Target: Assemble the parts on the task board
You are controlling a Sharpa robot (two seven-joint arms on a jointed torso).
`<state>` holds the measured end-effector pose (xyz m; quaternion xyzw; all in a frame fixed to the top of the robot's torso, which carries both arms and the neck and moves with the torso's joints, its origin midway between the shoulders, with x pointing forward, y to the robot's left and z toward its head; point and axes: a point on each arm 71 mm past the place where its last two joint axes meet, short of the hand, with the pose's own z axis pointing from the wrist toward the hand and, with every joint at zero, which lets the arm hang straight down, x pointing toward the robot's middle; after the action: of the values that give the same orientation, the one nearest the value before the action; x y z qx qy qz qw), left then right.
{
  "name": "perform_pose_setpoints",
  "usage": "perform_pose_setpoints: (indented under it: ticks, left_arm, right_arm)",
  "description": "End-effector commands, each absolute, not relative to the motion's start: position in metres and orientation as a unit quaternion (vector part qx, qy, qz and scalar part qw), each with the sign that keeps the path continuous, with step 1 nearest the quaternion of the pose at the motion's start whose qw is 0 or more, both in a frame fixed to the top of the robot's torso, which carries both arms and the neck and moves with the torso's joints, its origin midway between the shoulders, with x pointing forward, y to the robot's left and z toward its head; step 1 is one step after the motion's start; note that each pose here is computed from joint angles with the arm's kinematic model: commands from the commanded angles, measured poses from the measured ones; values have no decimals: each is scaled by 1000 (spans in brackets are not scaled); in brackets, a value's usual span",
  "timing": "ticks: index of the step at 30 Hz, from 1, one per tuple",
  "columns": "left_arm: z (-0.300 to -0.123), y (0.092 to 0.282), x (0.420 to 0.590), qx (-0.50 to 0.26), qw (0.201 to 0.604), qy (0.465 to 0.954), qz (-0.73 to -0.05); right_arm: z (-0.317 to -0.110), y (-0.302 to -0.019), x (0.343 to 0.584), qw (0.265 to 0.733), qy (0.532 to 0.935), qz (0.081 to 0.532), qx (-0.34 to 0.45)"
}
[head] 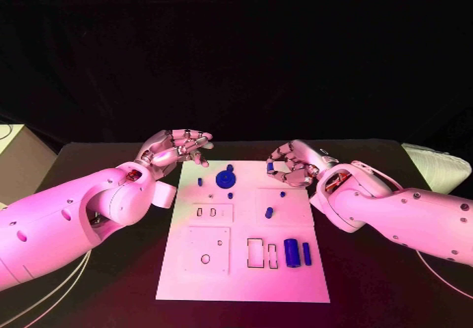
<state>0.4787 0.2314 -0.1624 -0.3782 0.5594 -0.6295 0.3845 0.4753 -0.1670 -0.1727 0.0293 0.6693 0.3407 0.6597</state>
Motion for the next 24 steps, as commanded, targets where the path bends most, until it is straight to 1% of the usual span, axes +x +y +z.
perform_pose_setpoints:
  ticks: [1, 7, 15, 24]
  left_arm:
    - [-165, 228, 479, -374, 382, 570, -624]
    - [-170, 225, 480, -375, 384, 578, -615]
    - [-175, 222, 481, -373, 387, 590, -603]
    - [-176, 222, 481, -371, 387, 595, -599]
  right_arm:
    - [-175, -149, 470, 664, 674, 322, 37]
    - [-182, -113, 456, 654, 679, 333, 13]
    - [-207, -72, 437, 639, 694, 331, -17]
    - [-229, -52, 426, 638, 700, 320, -33]
